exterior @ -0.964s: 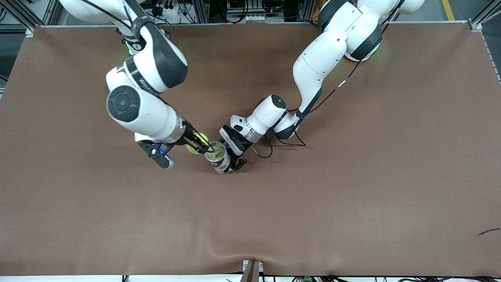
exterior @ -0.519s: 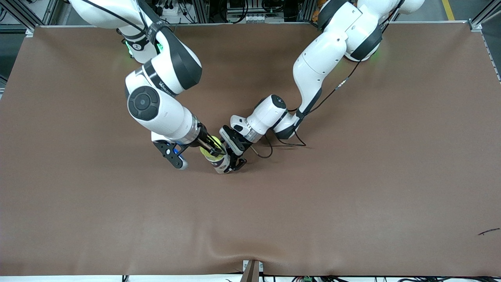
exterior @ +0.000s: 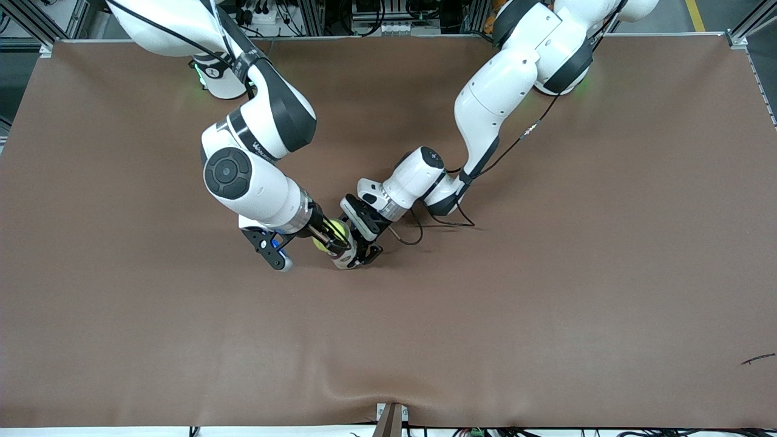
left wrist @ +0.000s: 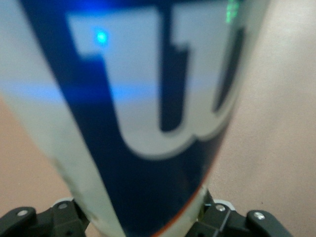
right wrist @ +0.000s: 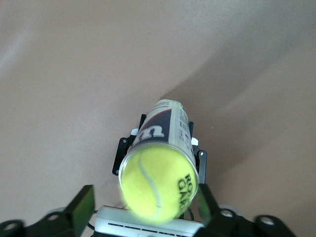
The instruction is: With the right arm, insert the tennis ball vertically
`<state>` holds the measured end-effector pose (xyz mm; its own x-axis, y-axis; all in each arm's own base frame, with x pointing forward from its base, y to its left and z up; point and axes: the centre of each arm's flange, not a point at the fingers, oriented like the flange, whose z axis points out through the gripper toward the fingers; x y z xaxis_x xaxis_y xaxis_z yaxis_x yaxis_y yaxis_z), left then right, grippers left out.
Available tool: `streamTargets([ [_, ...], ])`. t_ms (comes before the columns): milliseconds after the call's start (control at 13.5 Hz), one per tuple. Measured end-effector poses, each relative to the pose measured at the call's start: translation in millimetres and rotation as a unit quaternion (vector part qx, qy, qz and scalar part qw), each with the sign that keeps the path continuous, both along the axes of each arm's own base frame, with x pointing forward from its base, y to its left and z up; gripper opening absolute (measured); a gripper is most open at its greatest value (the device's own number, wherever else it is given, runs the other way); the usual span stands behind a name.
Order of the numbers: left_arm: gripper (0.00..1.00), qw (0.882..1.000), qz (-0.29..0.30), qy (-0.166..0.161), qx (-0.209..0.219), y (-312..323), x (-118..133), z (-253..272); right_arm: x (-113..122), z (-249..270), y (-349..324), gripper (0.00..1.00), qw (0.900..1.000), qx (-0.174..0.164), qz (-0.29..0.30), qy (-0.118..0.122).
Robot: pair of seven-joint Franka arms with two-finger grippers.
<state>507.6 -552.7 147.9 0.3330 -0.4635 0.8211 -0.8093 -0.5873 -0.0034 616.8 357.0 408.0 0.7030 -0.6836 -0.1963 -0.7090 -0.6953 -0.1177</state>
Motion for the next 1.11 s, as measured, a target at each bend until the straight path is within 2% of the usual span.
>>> streamTargets([
  [74, 0.81, 1.0, 0.0, 0.0, 0.0, 0.0, 0.0, 0.0, 0.2, 0.4, 0.0, 1.0, 1.0, 0.0, 0.0, -0.001],
  [445, 0.81, 1.0, 0.0, 0.0, 0.0, 0.0, 0.1, 0.1, 5.3, 1.4, -7.9, 1.0, 1.0, -0.002, 0.0, -0.005],
  [742, 0.81, 1.0, 0.0, 0.0, 0.0, 0.0, 0.1, 0.1, 25.6, -10.2, -59.0, 1.0, 0.997, -0.018, 0.075, -0.016],
  [964, 0.82, 1.0, 0.0, 0.0, 0.0, 0.0, 0.1, 0.1, 40.5, -19.8, -124.3, 1.0, 0.991, -0.023, 0.133, 0.0],
  [1113, 0.82, 1.0, 0.0, 0.0, 0.0, 0.0, 0.1, 0.0, 40.4, -5.9, -155.8, 1.0, 0.986, -0.022, 0.164, 0.005],
])
